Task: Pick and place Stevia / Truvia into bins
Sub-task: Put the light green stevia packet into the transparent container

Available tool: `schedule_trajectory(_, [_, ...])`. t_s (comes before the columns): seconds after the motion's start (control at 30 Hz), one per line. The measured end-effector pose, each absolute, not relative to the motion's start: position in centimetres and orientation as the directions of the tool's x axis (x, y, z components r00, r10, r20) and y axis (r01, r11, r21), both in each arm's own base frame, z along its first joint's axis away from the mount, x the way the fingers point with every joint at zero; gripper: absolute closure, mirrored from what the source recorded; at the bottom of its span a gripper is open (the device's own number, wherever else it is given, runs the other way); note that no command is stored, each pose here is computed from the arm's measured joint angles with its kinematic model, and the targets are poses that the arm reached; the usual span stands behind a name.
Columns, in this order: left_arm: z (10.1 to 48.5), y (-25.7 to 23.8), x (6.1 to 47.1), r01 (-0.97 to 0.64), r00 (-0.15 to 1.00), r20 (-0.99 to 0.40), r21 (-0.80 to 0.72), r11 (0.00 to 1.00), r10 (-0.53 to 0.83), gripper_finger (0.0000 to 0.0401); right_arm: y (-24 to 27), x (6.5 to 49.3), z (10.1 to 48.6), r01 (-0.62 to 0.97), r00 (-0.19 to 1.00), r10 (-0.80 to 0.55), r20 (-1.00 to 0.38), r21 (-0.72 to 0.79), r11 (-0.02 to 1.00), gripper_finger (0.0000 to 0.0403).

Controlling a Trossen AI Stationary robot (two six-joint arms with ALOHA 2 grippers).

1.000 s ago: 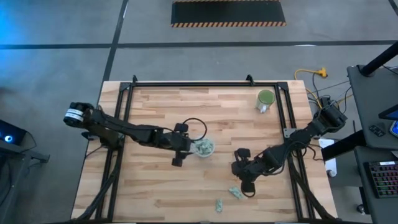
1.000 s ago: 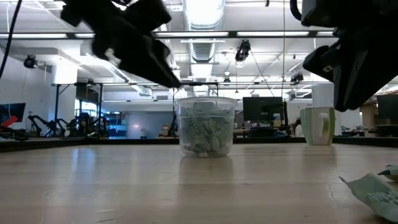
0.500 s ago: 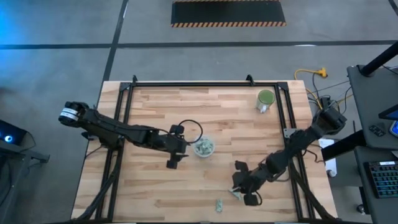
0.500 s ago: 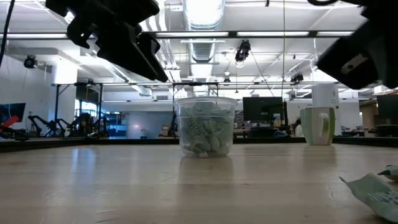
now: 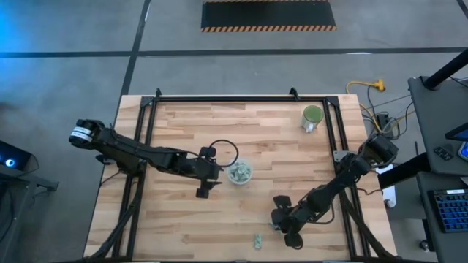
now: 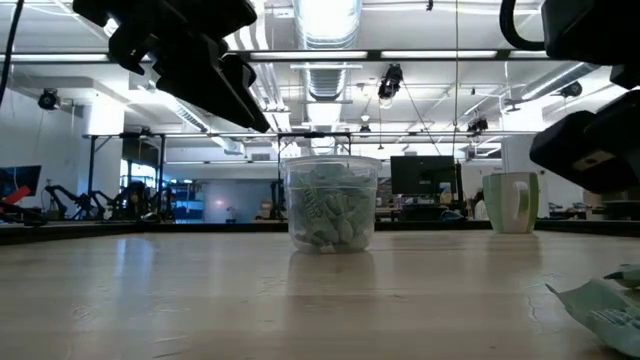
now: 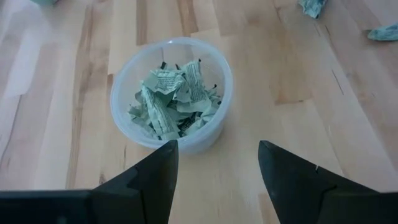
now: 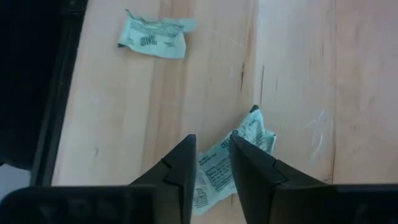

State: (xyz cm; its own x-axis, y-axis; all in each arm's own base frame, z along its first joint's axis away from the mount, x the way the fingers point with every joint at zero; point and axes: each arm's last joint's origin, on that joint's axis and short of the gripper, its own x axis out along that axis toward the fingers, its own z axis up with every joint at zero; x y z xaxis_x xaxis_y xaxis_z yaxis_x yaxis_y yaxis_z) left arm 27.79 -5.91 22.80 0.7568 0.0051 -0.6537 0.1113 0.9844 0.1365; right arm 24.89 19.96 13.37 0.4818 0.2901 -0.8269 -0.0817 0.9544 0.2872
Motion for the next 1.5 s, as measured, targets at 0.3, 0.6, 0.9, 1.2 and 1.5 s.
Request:
schedule_trajectory(0.3, [22.8, -5.9, 27.8, 0.100, 0.758, -0.653, 0.124, 0.987, 0.005, 0.0196, 19.8, 24.8, 13.3, -0.078, 0.479, 0.272, -0.835, 0.268, 0.960, 0.0257])
schedule_trajectory(0.6, [22.8, -5.9, 27.8, 0.100, 0.758, -0.653, 0.124, 0.987, 0.005, 0.0196, 19.0, 24.3, 12.8, -0.015, 0.476, 0.114, -0.872, 0.121, 0.993, 0.0251])
schedule_trajectory(0.9, [22.8, -5.9, 27.8, 0.101, 0.761, -0.649, 0.124, 0.987, 0.004, 0.0196, 18.0, 24.1, 13.1, 0.069, 0.502, -0.128, -0.855, -0.108, 0.992, 0.0266])
schedule_trajectory(1.2, [22.6, -6.0, 27.9, 0.102, 0.756, -0.655, 0.125, 0.987, 0.005, 0.0196, 18.0, 24.2, 14.2, 0.071, 0.486, -0.166, -0.858, -0.150, 0.986, 0.0266])
schedule_trajectory(1.5, [22.6, -6.0, 27.9, 0.102, 0.756, -0.655, 0.125, 0.987, 0.005, 0.0196, 17.8, 24.0, 13.9, 0.083, 0.477, -0.172, -0.862, -0.151, 0.985, 0.0266])
